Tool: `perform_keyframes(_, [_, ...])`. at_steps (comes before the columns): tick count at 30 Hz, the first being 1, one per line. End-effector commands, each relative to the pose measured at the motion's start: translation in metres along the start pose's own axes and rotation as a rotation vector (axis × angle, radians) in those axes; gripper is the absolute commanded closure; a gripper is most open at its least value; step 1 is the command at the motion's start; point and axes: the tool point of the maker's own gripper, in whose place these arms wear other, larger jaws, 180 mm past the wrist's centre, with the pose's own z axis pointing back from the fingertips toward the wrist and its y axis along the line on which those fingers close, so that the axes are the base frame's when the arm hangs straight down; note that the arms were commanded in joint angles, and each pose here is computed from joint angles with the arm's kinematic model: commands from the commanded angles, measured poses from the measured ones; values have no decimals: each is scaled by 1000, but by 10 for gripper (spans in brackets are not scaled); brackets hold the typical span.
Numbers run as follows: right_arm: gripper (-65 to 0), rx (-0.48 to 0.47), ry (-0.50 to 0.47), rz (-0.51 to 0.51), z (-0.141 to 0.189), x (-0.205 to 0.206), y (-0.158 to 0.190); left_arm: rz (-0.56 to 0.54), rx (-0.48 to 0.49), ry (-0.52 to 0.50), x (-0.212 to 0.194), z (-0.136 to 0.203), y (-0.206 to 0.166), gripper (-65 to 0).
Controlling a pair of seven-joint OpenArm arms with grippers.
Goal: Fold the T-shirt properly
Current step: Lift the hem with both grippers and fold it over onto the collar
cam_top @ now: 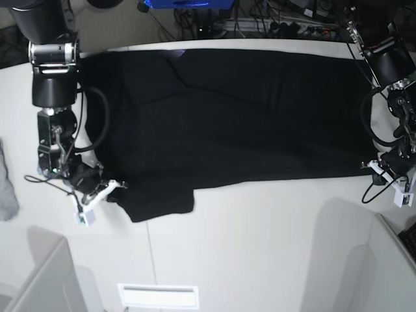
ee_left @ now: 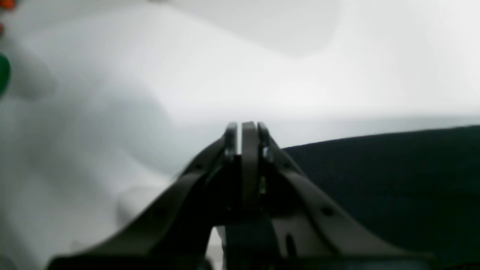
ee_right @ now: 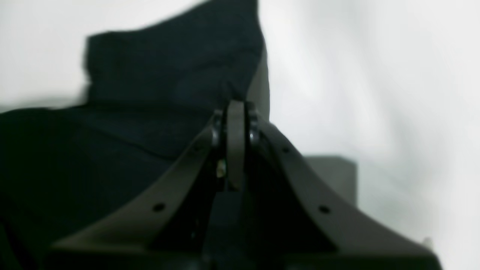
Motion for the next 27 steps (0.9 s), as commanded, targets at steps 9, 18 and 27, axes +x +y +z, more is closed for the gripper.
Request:
perform_keyframes(9, [0,19,-60,47,16,12,11,-56,50,-110,30,28,9,0])
perform_keyframes(18, [0,-11,-66,18,45,12,0,-10,62,-113,7,37,8,0])
perform_keyframes(27, [0,3,-41,32,49,-11,11,56,-4,-164,8,57,-1,0])
